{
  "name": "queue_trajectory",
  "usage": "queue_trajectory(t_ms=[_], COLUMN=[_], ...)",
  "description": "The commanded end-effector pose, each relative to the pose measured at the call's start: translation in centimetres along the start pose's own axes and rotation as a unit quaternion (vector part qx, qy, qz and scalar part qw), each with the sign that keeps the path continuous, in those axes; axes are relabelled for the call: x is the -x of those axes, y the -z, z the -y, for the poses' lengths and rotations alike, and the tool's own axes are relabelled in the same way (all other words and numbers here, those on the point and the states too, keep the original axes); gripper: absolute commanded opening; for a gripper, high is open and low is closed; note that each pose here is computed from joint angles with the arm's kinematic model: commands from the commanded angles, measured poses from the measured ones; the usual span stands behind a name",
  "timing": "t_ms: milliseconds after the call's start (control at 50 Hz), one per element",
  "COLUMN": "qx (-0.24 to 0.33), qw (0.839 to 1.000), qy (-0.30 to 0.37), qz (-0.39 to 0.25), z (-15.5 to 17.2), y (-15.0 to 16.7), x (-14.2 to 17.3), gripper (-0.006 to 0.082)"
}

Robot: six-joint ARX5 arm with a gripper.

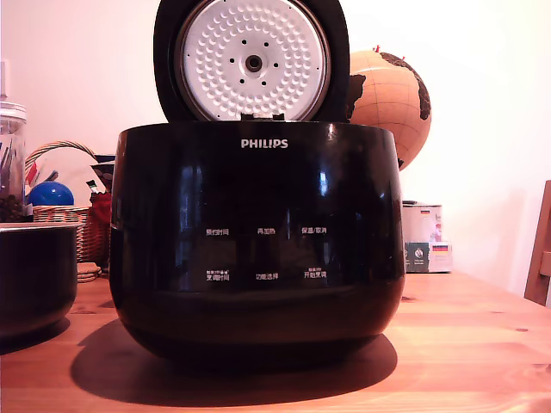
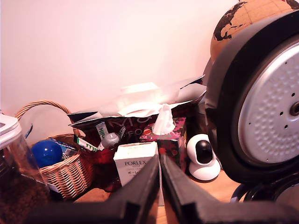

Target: Pick up the metallic pot next to the rice cooker

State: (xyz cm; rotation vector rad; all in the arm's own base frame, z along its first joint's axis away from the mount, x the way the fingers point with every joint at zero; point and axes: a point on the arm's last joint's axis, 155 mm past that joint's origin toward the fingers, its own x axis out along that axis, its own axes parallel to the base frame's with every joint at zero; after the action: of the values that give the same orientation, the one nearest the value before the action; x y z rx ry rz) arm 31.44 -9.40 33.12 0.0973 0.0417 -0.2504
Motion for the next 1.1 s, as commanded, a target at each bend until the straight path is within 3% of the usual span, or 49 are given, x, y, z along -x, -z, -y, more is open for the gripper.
queue_trajectory(t_ms=[0,380,560,860,1080], qx=[-0.001,-0.004,-0.077,-0.141,-0.144], qw=[1.000,1.000,0.997,0.981,0.961], qy=[0.003,-0.001,-0.032,-0.021,0.089], qz=[-0.002,0.011,-0.005,-0.134,-0.219], z=[0.1,-0.1,-2.1,-4.2,-1.0], y=[0.7,0.0,0.7,4.9,8.9], x=[-0.2,-0.2,-0.2,1.5,3.9], gripper=[-0.0021,-0.0021,-0.0022,-0.0022,-0.0022])
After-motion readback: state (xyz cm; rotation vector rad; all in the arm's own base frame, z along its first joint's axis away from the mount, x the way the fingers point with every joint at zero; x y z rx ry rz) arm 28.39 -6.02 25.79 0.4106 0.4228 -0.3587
